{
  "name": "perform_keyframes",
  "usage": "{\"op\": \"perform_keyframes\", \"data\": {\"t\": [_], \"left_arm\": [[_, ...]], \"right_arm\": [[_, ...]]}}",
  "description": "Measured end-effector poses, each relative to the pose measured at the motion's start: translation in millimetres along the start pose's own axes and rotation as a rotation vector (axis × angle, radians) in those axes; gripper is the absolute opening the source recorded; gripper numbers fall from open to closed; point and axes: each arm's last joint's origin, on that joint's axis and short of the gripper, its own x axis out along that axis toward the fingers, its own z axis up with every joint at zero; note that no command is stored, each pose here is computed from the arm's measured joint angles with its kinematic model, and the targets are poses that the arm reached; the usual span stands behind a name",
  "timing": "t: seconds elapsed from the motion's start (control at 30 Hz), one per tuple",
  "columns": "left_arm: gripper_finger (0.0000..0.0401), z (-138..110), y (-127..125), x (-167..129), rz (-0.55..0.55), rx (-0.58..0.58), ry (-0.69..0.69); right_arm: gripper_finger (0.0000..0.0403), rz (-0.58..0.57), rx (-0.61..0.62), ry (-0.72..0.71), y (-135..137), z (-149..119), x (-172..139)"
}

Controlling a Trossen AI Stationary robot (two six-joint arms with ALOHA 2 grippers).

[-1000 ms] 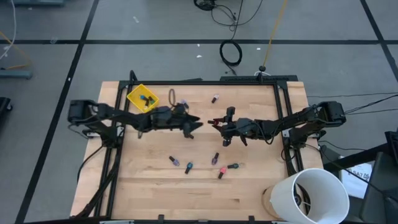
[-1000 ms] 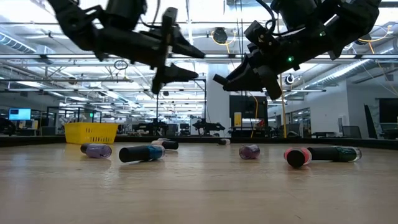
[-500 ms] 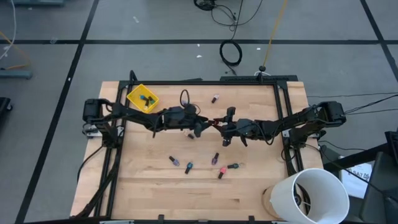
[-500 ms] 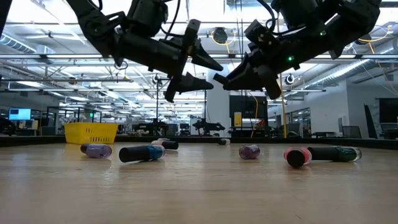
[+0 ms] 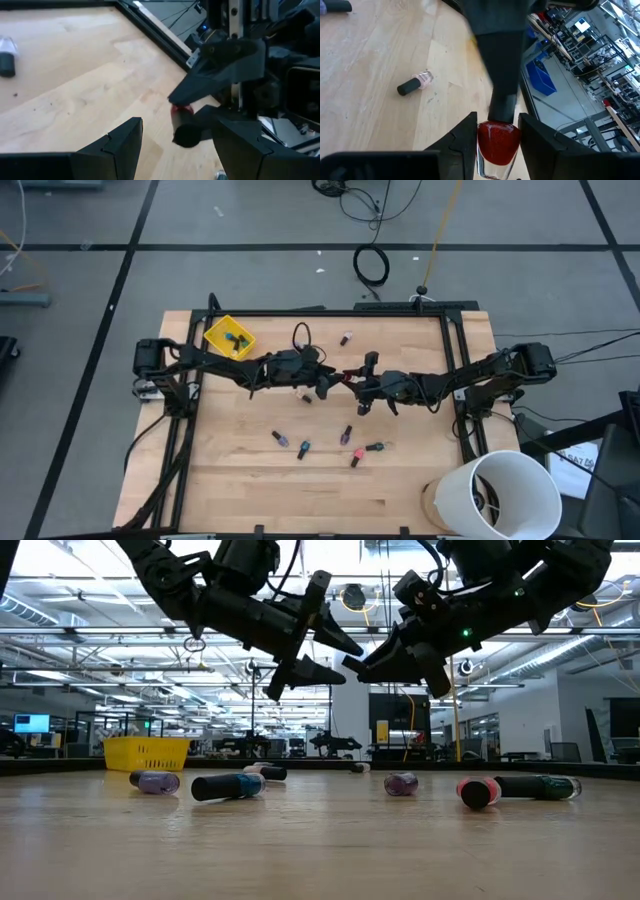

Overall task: Pick & Place Nail Polish
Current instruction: Put the red nail polish into the yellow bin

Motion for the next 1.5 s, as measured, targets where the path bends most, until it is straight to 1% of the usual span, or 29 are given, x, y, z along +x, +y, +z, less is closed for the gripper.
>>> {"op": "perform_keyframes", "data": {"t": [0.37, 0.53, 0.63, 0.77, 0.83, 0.9, 1.03, 1.13, 1.37, 1.5], "left_arm": [[0.0230, 0, -2, 0, -0.005, -0.010, -0.001], [0.0230, -1, -2, 0, 0.020, -0.011, -0.022], [0.0230, -4, -2, 10, 0.026, -0.014, -0.010], [0.0230, -6, -8, 33, -0.019, -0.010, 0.033], [0.0230, -6, -9, 43, -0.017, -0.005, 0.056], [0.0230, -2, -11, 47, -0.003, 0.007, 0.074], [0.0230, 6, -15, 47, 0.001, 0.050, 0.079], [0.0230, 8, -17, 47, -0.005, 0.055, 0.071], [0.0229, 5, -14, 47, 0.029, 0.051, 0.096], [0.0229, 5, -16, 46, 0.040, 0.055, 0.086]], "right_arm": [[0.0113, -0.005, 0.001, -0.010, -1, 1, 0], [0.0113, -0.002, 0.001, -0.012, -1, 1, 0], [0.0113, -0.003, 0.001, -0.013, -1, 1, 0], [0.0113, 0.000, -0.008, -0.010, 0, 1, 0], [0.0113, 0.007, -0.014, 0.002, 1, -1, 0], [0.0113, 0.011, -0.013, 0.011, 1, -2, 0], [0.0113, 0.006, 0.007, 0.007, 1, -1, 0], [0.0113, -0.001, 0.010, 0.003, 0, 0, 0], [0.0113, 0.006, -0.002, 0.013, 1, -1, 0], [0.0113, -0.001, -0.009, 0.015, 1, -1, 0]]}}
